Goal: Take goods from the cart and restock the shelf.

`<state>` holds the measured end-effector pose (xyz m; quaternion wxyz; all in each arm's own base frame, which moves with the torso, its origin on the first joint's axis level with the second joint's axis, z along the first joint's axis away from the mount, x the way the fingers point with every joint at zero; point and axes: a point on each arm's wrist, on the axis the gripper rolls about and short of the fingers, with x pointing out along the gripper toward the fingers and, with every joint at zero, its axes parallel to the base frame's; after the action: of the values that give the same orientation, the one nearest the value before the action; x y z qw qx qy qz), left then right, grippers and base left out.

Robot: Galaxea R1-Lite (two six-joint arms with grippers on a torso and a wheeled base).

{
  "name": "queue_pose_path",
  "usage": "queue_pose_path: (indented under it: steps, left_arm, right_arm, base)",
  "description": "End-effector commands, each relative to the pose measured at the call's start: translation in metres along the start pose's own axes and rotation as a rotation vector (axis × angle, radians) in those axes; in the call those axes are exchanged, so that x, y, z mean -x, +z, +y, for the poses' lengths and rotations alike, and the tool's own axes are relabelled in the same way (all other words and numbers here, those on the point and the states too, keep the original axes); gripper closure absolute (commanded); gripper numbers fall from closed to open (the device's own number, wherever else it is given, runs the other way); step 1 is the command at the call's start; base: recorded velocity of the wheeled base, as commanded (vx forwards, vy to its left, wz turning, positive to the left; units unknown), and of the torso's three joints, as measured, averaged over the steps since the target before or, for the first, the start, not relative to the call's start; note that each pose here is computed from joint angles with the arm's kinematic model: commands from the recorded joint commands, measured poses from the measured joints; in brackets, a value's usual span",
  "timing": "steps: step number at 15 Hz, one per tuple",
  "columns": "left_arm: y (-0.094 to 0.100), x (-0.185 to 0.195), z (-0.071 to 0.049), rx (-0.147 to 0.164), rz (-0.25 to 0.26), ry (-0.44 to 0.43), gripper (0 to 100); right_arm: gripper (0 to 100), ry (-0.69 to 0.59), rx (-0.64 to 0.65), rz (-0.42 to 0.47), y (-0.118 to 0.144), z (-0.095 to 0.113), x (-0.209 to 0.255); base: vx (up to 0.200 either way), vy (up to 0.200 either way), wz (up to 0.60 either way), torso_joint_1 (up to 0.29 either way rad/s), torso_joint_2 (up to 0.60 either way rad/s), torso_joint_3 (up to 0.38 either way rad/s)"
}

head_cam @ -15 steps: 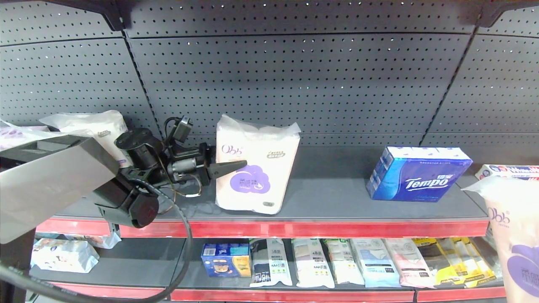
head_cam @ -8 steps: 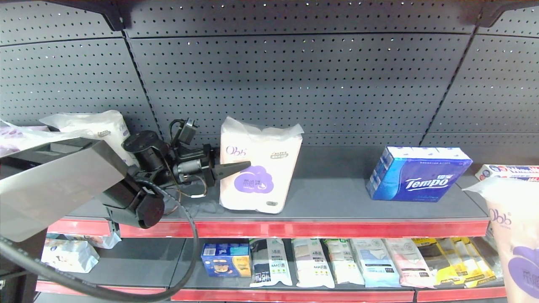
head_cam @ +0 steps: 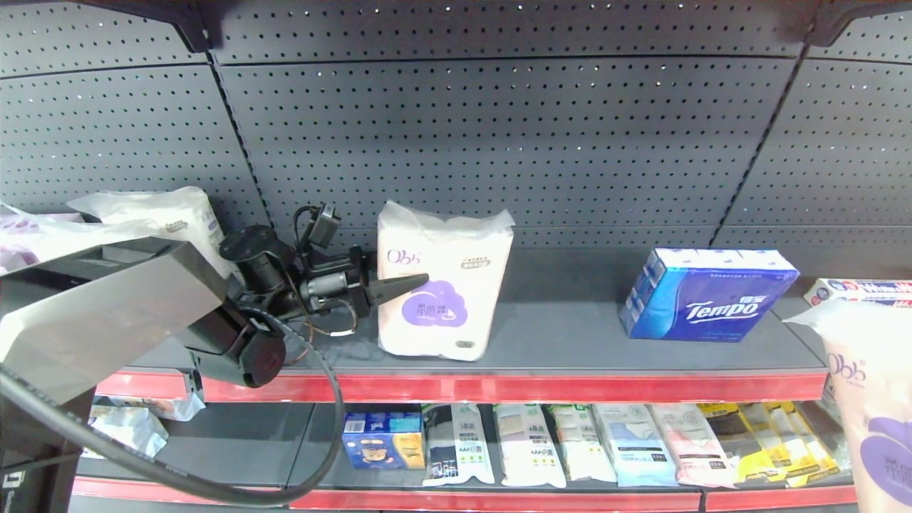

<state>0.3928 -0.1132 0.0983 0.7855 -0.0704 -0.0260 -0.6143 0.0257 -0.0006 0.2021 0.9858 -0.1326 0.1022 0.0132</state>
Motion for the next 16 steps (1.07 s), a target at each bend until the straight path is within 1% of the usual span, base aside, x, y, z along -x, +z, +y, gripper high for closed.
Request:
queue_pose_path:
  steps: [1, 4, 5, 9, 12, 16]
  left_arm:
    - [-0.004, 0.0, 0.002, 0.005, 0.003, 0.001, 100]
    - [-0.001, 0.0, 0.002, -0.01, 0.014, -0.044, 100]
    - [-0.001, 0.0, 0.001, -0.01, 0.02, -0.064, 100]
    - [0.004, 0.002, -0.001, -0.012, 0.02, -0.073, 100]
    - [0.006, 0.012, 0.004, -0.017, 0.03, -0.08, 100]
    - [0.005, 0.014, 0.004, -0.018, 0.04, -0.1, 100]
  right_arm:
    - [100, 0.002, 0.002, 0.001, 0.0, 0.0, 0.0]
    - [100, 0.0, 0.0, 0.002, 0.0, 0.0, -0.001]
    - [100, 0.001, -0.001, 0.003, 0.0, 0.0, -0.001]
    - [100, 0.002, -0.003, 0.004, 0.001, 0.0, -0.001]
    - [100, 0.003, -0.003, 0.006, 0.001, -0.001, -0.002]
    - [100, 0.004, -0.005, 0.005, 0.003, -0.001, -0.003]
  base:
    - [0.0, 0.0, 0.0, 0.0, 0.0, 0.0]
    - [0.0, 0.0, 0.0, 0.0, 0.0, 0.0]
    - [0.0, 0.0, 0.0, 0.0, 0.0, 0.0]
    - [0.0, 0.0, 0.0, 0.0, 0.0, 0.0]
    - [0.0, 0.0, 0.0, 0.0, 0.0, 0.0]
    - [0.0, 0.0, 0.0, 0.0, 0.0, 0.0]
